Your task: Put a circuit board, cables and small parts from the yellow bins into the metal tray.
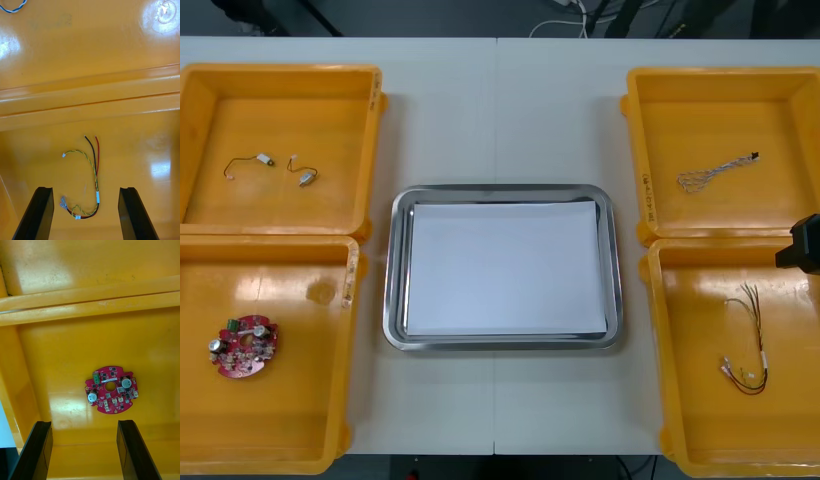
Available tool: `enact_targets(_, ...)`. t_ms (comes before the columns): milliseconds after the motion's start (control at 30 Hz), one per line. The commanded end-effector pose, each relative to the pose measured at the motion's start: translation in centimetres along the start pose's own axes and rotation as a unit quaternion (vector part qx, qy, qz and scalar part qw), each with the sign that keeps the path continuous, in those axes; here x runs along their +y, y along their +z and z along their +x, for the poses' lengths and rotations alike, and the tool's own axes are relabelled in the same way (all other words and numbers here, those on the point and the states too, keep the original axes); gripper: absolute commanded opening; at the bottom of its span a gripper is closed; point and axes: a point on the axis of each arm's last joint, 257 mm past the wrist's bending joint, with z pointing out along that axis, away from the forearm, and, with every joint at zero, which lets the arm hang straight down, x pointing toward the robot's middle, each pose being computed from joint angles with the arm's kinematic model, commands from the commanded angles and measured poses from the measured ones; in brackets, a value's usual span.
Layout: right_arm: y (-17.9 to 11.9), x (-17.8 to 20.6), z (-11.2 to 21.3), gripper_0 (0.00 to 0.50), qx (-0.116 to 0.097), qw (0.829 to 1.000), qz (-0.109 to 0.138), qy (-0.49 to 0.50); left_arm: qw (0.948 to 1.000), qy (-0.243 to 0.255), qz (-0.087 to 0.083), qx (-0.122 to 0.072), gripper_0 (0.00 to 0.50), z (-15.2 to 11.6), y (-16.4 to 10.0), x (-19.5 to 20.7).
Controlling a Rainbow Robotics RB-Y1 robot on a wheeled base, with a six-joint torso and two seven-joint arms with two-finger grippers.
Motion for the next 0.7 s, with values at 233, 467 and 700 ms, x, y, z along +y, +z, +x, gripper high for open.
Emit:
enact_targets(233, -0.94, 0.38, -0.7, 0.5, -0.021, 1.0, -0.008, -0.003, 0.9997, 0.014, -0.017, -0.007, 0.5, 0.04, -0.78, 1.13)
enact_targets(467, -0.94, 0.38, -0.7, 0.5, -0.021, 1.0, -0.008, -0.003, 0.9997, 0.014, -0.017, -0.007, 0.5, 0.04, -0.78, 1.13)
enact_targets(700, -0.94, 0.38, -0.7, 0.5, -0.021, 1.0, -0.008, -0.003, 0.9997, 0.014, -0.017, -0.007, 0.5, 0.04, -0.78, 1.13)
